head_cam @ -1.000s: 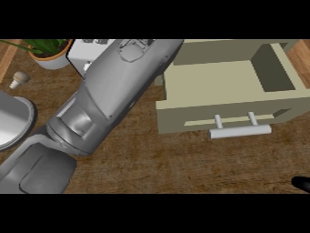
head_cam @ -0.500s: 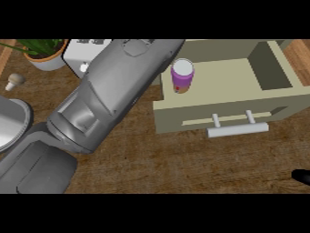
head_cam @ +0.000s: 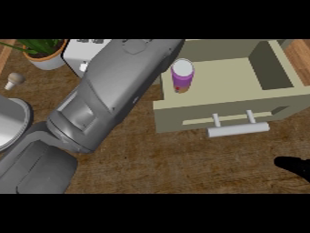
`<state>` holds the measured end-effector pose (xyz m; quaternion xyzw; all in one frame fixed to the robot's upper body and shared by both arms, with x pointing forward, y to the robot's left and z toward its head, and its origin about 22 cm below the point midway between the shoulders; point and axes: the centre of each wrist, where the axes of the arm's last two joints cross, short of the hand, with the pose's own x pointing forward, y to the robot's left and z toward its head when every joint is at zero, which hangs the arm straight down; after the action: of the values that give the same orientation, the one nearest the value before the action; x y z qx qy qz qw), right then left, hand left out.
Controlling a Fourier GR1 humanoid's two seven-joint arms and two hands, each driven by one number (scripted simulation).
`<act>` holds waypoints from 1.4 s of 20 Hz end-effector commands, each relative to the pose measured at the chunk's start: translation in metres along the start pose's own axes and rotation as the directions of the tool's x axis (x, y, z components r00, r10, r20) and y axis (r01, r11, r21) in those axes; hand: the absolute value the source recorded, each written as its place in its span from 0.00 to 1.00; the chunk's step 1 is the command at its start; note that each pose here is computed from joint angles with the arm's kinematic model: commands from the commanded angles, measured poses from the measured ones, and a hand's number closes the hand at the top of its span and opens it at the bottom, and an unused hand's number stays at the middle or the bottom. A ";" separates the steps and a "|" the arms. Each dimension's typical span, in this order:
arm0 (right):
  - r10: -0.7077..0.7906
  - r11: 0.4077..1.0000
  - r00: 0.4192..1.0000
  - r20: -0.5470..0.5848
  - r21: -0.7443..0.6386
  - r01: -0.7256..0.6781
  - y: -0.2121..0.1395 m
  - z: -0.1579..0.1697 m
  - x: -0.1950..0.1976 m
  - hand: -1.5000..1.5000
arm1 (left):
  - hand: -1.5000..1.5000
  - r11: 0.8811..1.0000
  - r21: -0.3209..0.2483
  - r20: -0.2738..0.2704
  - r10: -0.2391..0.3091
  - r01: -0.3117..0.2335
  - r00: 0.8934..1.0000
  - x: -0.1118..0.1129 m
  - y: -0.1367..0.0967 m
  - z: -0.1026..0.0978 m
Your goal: Pick up the can, place it into the drawer and close the drawer
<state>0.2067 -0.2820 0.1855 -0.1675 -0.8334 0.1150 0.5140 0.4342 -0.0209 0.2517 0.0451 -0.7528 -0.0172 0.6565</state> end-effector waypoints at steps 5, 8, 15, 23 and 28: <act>0.276 0.955 0.957 0.094 0.087 -0.284 0.019 -0.023 0.004 0.00 | 0.00 0.997 0.009 0.001 0.078 -0.078 0.997 0.008 -0.003 0.002; 0.355 0.927 0.930 0.097 0.089 -0.364 0.034 -0.036 -0.015 0.00 | 0.00 0.997 0.011 0.001 0.075 -0.075 0.997 0.009 -0.003 0.001; 0.508 0.834 0.853 0.123 0.177 -0.522 0.073 -0.054 -0.050 0.00 | 0.00 0.999 0.013 0.023 0.044 -0.044 0.999 0.006 0.000 -0.002; 0.648 0.724 0.748 0.145 0.188 -0.664 0.127 -0.076 -0.097 0.00 | 0.00 0.999 -0.022 0.012 0.046 -0.046 0.999 0.024 0.014 -0.012; 0.675 0.702 0.724 0.142 0.178 -0.690 0.149 -0.085 -0.128 0.00 | 0.00 0.999 0.002 0.006 0.048 -0.048 0.999 0.001 0.035 -0.018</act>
<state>0.3456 -0.2079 0.0860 -0.3919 -0.7175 0.3817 0.4311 0.4449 0.0004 0.2685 0.0220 -0.7600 -0.0022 0.6495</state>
